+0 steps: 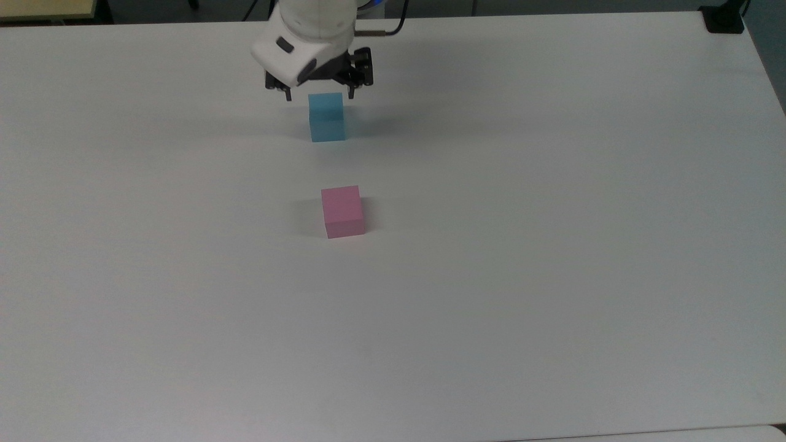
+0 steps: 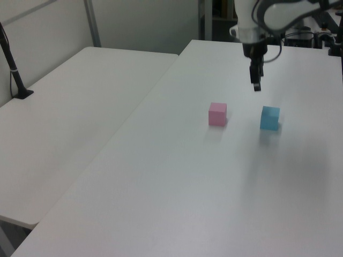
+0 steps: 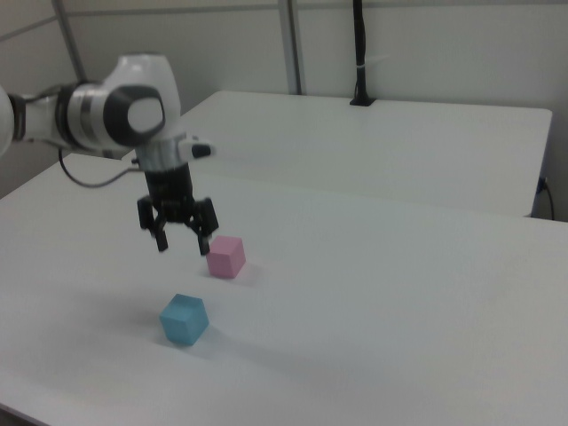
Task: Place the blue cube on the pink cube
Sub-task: 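Lower the gripper over the light-blue cube and close on it, then lift the light-blue cube and carry it above the pink cube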
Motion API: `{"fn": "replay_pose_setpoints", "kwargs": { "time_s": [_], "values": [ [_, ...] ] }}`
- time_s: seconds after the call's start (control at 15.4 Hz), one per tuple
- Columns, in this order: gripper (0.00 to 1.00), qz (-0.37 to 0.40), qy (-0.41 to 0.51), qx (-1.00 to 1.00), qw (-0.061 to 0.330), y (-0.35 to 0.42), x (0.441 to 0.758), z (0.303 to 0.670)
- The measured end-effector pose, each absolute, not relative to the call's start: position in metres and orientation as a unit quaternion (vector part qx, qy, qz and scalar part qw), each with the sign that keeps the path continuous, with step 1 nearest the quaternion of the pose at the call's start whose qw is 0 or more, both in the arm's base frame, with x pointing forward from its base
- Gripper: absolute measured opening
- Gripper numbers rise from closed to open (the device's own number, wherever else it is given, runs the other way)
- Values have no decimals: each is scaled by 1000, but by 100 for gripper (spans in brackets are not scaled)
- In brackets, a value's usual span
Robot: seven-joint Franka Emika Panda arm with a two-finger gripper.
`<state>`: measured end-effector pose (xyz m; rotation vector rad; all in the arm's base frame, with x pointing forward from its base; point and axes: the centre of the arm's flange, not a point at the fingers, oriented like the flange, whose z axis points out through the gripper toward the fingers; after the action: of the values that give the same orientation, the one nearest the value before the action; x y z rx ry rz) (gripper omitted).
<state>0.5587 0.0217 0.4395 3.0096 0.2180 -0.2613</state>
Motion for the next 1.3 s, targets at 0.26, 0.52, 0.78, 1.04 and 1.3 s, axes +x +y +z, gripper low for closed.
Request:
{"fn": "replay_pose_setpoints", "kwargs": {
  "time_s": [0.26,0.52,0.78,1.04,1.3],
  "values": [
    [100,-103,88,988,76,19,543,392],
    [100,-113,105,984,85,19,522,346],
    [90,-117,107,984,84,20,519,334],
    [58,-108,112,984,84,23,524,326],
    [58,-83,109,987,84,26,540,346]
  ]
}}
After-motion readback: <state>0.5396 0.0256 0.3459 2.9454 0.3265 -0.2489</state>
